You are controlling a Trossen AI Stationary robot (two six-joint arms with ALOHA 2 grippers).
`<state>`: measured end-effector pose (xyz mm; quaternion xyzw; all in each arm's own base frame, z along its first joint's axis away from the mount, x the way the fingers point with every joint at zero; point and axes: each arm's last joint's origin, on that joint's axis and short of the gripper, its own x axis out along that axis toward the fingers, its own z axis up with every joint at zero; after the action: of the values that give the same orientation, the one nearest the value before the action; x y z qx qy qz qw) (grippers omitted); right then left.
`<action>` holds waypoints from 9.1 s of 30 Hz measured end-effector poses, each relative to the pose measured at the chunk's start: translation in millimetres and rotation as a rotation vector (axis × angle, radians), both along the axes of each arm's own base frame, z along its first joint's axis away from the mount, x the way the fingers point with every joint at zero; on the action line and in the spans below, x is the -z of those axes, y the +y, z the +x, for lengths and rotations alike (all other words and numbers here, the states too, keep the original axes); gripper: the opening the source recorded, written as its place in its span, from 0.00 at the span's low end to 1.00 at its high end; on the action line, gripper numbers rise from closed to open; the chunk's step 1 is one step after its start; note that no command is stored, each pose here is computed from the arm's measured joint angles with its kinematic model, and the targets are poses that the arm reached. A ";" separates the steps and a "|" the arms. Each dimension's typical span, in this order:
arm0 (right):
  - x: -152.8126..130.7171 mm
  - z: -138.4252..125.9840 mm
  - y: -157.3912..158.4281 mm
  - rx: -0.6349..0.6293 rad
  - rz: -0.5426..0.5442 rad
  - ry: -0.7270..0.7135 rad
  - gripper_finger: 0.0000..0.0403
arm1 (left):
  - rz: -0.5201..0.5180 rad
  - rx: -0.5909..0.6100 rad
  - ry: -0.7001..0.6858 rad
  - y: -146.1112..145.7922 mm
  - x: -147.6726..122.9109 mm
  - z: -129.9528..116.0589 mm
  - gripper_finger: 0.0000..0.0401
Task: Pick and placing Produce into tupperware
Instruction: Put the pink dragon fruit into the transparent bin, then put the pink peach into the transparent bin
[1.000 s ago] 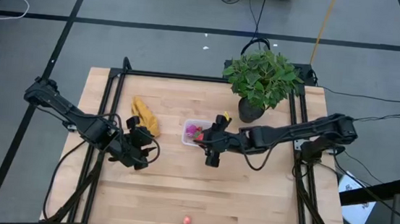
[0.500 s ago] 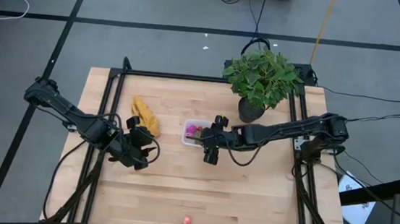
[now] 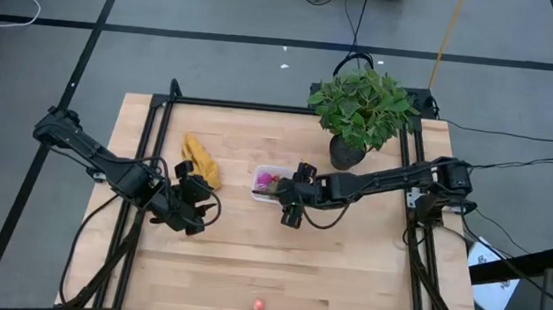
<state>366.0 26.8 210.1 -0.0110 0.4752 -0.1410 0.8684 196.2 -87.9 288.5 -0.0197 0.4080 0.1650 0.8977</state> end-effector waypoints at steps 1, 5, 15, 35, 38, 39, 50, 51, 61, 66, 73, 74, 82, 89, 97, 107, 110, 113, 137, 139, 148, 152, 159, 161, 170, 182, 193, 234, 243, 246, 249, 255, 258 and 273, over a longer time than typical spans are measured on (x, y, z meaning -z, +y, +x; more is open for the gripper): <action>0.5 0.6 -0.2 0.001 0.000 -0.001 0.59 | 0.000 0.000 0.000 0.0 0.0 0.0 0.50; 2.4 0.9 -4.2 0.012 0.000 0.008 0.59 | -0.001 0.000 -0.001 0.0 -0.1 0.0 0.50; 4.8 2.1 -16.8 0.055 0.005 0.013 0.59 | -0.003 -0.003 -0.001 0.0 0.0 0.0 0.50; 28.3 -9.6 -22.1 0.108 0.024 0.054 0.59 | -0.001 -0.001 -0.001 0.0 -0.1 -0.1 0.50; 31.5 -9.6 -22.1 0.092 0.017 0.040 0.59 | -0.003 -0.004 -0.002 0.0 0.0 0.0 0.50; 31.5 -8.9 -22.0 0.091 0.018 0.029 0.59 | -0.003 -0.004 -0.002 0.0 0.0 0.0 0.50; 29.1 -4.2 -21.9 0.088 0.021 -0.028 0.59 | -0.004 -0.005 -0.002 0.0 0.0 0.0 0.51; 29.1 -4.3 -21.9 0.088 0.021 -0.028 0.59 | -0.004 -0.005 -0.002 0.0 0.0 0.0 0.50; 29.1 -4.3 -21.6 0.087 0.021 -0.027 0.59 | -0.005 -0.006 -0.002 0.0 0.1 -0.1 0.50; 29.1 -4.3 -21.6 0.087 0.021 -0.027 0.59 | -0.005 -0.006 -0.002 0.0 0.0 -0.1 0.50; 28.3 -3.0 -21.5 0.087 0.022 -0.043 0.59 | -0.005 -0.006 -0.002 0.0 0.1 0.0 0.50; 28.1 -2.7 -21.5 0.087 0.023 -0.047 0.59 | -0.005 -0.006 -0.002 0.0 0.0 -0.1 0.50; 27.4 -1.8 -21.5 0.087 0.023 -0.059 0.62 | -0.005 -0.006 -0.002 0.0 0.1 0.0 0.50; 27.1 -1.3 -21.4 0.085 0.026 -0.065 0.68 | -0.005 -0.006 -0.002 0.0 0.1 -0.1 0.50; 26.6 -0.6 -21.2 0.076 0.023 -0.071 0.68 | -0.005 -0.005 -0.002 0.0 0.0 -0.1 0.50; 13.8 12.2 -2.9 -0.115 0.017 -0.225 0.68 | -0.004 -0.005 -0.002 0.0 0.1 0.0 0.50; 6.9 15.8 13.6 -0.232 -0.031 -0.290 0.68 | -0.005 -0.005 -0.003 0.0 0.0 0.0 0.51; 1.4 17.0 34.8 -0.361 -0.096 -0.341 0.68 | -0.007 -0.004 -0.006 -0.3 -0.1 0.3 0.51; 1.3 -17.3 143.1 -0.707 -0.116 -0.348 0.68 | -0.223 0.405 -0.093 -93.7 60.1 69.5 0.50; 1.2 -18.0 144.9 -0.706 -0.112 -0.351 0.68 | -0.258 0.438 -0.099 -100.3 68.5 76.5 0.51; 0.5 -18.7 147.2 -0.645 -0.050 -0.368 0.68 | -0.352 0.489 -0.157 -117.3 92.0 96.5 0.50; 0.7 -20.9 151.2 -0.646 -0.039 -0.367 0.68 | -0.370 0.486 -0.178 -123.1 99.3 100.3 0.50; 0.4 -26.0 161.3 -0.678 -0.035 -0.372 0.68 | -0.397 0.469 -0.135 -136.1 118.5 97.9 0.51; 0.4 -26.5 162.2 -0.680 -0.035 -0.372 0.68 | -0.408 0.470 -0.139 -139.9 122.1 97.9 0.50; -0.5 -23.3 157.5 -0.666 -0.038 -0.382 0.68 | -0.410 0.527 -0.193 -154.5 137.8 113.3 0.50; -3.4 -20.2 155.9 -0.651 -0.029 -0.419 0.68 | -0.399 0.569 -0.067 -170.9 151.9 133.5 0.50; -4.6 -19.7 156.9 -0.651 -0.025 -0.436 0.68 | -0.355 0.534 -0.057 -168.6 153.6 133.0 0.50; -0.9 -21.0 154.2 -0.635 -0.017 -0.391 0.68 | -0.332 0.550 0.006 -166.2 158.4 129.6 0.50; -0.9 -21.0 154.2 -0.637 -0.018 -0.390 0.68 | -0.290 0.677 -0.036 -169.7 154.7 131.6 0.50; -1.0 -21.0 154.0 -0.650 -0.034 -0.389 0.68 | -0.245 0.730 -0.065 -170.5 152.9 133.1 0.50; -6.3 -22.2 152.7 -0.653 -0.045 -0.402 0.68 | -0.198 0.772 -0.088 -168.8 151.5 135.8 0.50; -29.0 -28.6 145.8 -0.522 -0.198 -0.467 0.68 | -0.149 0.797 -0.071 -162.6 154.4 139.3 0.50; -42.1 -32.7 142.2 -0.477 -0.255 -0.503 0.68 | -0.121 0.821 -0.069 -161.1 155.1 140.3 0.50; -75.1 -31.0 123.4 -0.364 -0.196 -0.682 0.68 | -0.066 1.072 -0.053 -152.7 158.9 146.4 0.50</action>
<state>335.0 150.3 285.2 -0.1305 0.1342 -0.0252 0.9820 342.6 -240.5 129.6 0.1590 0.3430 -0.3300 0.8650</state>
